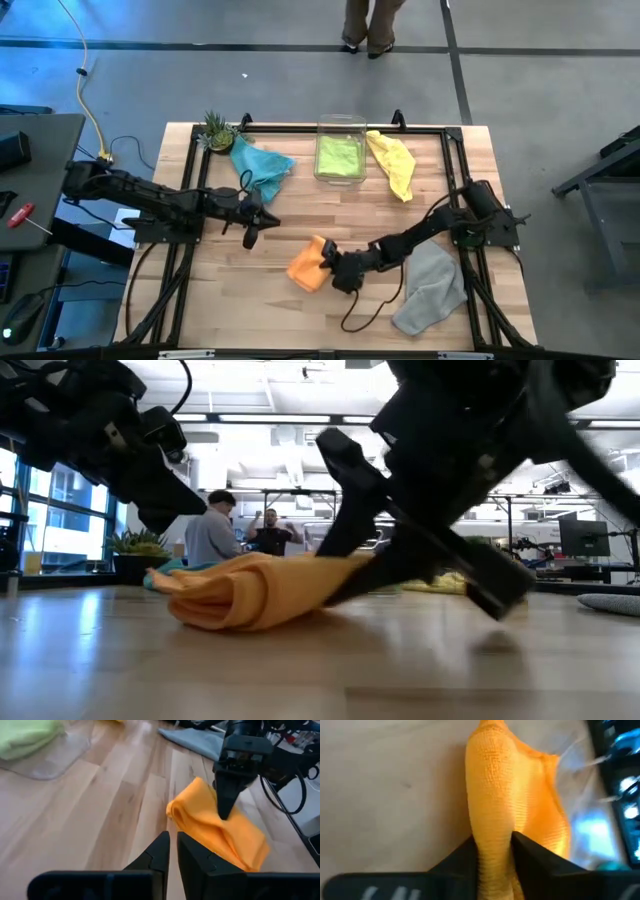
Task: Fold microfiber towels
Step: Stack the orange microfiber cloth on top of the green microfiber cloth in the transparent bin
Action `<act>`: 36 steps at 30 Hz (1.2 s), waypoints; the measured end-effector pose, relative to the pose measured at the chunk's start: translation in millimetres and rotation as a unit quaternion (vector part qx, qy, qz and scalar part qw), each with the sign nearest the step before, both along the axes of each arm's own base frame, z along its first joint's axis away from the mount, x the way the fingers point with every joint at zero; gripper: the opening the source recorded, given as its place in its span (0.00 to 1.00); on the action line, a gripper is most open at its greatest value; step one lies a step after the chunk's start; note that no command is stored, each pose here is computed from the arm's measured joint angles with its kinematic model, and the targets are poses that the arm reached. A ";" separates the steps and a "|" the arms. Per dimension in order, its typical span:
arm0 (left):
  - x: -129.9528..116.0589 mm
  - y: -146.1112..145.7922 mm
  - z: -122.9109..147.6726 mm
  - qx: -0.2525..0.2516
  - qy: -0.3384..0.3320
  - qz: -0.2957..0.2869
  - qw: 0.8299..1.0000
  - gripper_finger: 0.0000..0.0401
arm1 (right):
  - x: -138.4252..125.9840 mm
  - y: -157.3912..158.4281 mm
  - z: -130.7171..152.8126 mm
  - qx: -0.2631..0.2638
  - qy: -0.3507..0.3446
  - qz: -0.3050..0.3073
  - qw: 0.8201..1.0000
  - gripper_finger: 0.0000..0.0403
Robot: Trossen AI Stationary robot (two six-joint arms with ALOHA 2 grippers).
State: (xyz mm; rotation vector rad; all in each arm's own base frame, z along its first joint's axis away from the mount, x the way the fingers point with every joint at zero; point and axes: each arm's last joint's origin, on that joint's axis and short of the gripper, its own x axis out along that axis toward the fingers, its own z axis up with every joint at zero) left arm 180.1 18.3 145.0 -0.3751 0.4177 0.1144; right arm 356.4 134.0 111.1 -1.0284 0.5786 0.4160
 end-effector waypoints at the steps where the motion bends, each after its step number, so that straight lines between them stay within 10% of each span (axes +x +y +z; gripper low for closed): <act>1: 0.3 -0.8 -1.0 -0.004 0.003 0.000 1.000 0.08 | -1.9 2.5 -0.9 0.010 0.006 -0.011 1.000 0.29; 17: 4.8 -2.4 -8.1 -0.034 0.015 0.005 0.999 0.34 | -13.9 36.9 71.4 0.133 -0.007 -0.253 0.958 0.53; 22: 4.8 -2.6 -8.1 -0.034 0.015 0.004 0.999 0.34 | -33.2 21.9 88.1 0.280 0.051 -0.376 0.882 0.49; 28: 4.9 -2.4 -7.7 -0.035 0.013 0.005 0.999 0.34 | -36.1 -11.9 64.2 0.491 0.104 -0.489 0.713 0.33; 36: 4.6 -2.4 -8.4 -0.045 0.016 0.011 0.999 0.34 | -20.9 -46.5 64.9 0.546 0.095 -0.494 0.669 0.52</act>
